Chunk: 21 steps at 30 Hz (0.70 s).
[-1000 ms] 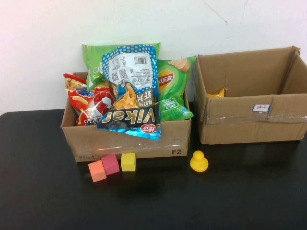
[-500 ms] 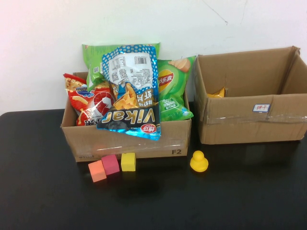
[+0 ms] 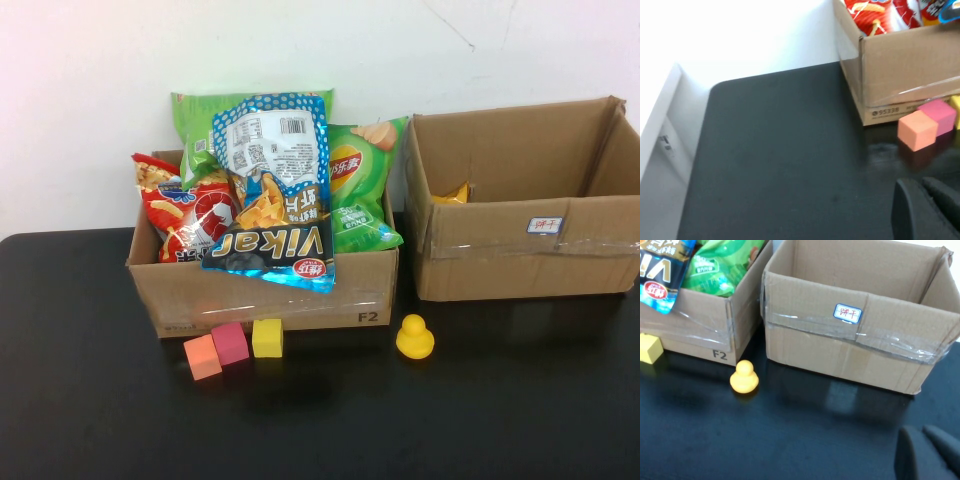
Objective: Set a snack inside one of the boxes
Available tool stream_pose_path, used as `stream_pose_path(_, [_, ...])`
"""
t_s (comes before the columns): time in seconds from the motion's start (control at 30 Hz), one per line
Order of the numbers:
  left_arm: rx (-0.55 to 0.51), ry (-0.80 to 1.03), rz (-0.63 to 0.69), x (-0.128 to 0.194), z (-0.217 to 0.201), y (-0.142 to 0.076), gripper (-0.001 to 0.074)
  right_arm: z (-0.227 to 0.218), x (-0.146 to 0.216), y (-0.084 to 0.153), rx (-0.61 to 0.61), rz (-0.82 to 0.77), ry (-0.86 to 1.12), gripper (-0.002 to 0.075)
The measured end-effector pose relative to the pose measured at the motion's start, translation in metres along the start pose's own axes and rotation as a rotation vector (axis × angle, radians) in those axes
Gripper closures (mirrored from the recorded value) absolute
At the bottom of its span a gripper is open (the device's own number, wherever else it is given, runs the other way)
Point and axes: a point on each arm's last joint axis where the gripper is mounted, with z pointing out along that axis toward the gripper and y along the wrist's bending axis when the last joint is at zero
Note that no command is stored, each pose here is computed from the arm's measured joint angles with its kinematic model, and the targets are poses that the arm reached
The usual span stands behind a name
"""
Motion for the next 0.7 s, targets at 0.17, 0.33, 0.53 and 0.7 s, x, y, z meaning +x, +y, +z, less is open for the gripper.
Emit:
stream_pose_path(0.17, [-0.005,0.000,0.012,0.0000,0.0000,0.0004,0.0736,0.0000,0.0000,0.0000,0.000,0.000,0.000,0.0725])
stream_pose_path(0.33, [-0.006,0.000,0.015,0.0000,0.0000,0.0005,0.0736,0.0000,0.0000,0.0000,0.000,0.000,0.000,0.0725])
stream_pose_path(0.53, [-0.006,0.000,0.016,0.0000,0.0000,0.0006,0.0736,0.0000,0.0000,0.0000,0.000,0.000,0.000,0.0725])
stream_pose_path(0.7, [-0.007,0.000,0.017,0.0000,0.0000,0.0006,0.0736,-0.0012,0.0018,-0.0024,0.022,-0.027,0.015,0.0725])
